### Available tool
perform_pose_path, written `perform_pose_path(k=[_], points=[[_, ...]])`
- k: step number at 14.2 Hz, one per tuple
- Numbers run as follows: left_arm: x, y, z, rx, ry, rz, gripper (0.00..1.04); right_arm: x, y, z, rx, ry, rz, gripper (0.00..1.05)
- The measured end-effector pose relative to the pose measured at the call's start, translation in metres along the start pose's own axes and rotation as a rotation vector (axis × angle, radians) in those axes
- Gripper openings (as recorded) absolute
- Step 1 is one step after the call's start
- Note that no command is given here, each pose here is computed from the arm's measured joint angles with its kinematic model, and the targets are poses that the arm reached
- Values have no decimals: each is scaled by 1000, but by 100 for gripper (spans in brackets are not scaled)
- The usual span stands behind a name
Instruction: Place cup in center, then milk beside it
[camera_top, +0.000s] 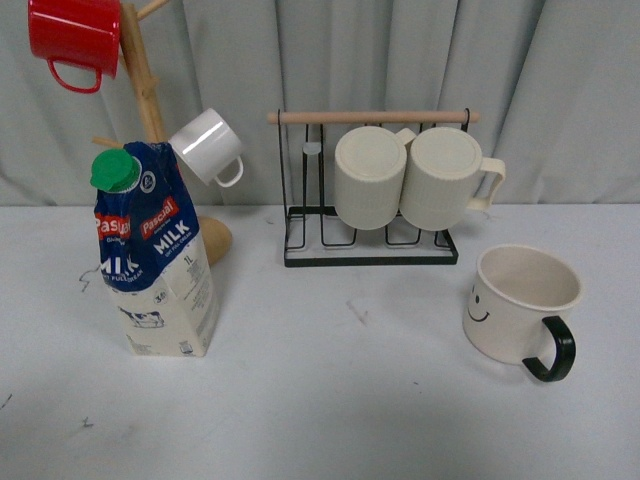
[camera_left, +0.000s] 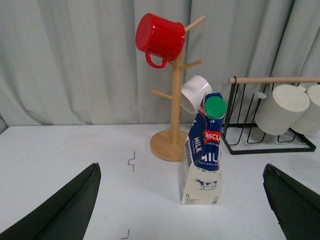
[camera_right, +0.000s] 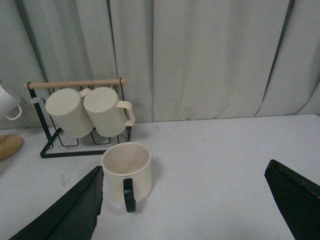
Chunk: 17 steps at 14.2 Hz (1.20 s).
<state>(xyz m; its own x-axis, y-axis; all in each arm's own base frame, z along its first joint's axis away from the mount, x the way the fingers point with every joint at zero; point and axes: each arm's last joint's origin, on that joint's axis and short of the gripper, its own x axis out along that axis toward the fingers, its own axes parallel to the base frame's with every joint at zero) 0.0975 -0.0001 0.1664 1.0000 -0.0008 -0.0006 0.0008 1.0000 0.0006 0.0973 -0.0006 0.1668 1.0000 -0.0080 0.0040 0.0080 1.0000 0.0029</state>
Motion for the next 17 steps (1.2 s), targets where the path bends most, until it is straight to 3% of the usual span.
perform_pose_path(k=[9, 10, 11, 13, 17], points=[[0, 0, 0, 0, 0, 0, 98, 0, 0, -1, 6, 22, 4, 98], [0, 0, 0, 0, 0, 1, 98, 2, -1, -2, 56, 206, 37, 98], [0, 0, 0, 0, -1, 0, 98, 15, -10, 10, 110, 297, 17, 98], [0, 0, 0, 0, 0, 0, 98, 44, -25, 48, 123, 256, 33, 98], [0, 0, 0, 0, 0, 0, 98, 114, -37, 54, 185, 476, 71, 98]])
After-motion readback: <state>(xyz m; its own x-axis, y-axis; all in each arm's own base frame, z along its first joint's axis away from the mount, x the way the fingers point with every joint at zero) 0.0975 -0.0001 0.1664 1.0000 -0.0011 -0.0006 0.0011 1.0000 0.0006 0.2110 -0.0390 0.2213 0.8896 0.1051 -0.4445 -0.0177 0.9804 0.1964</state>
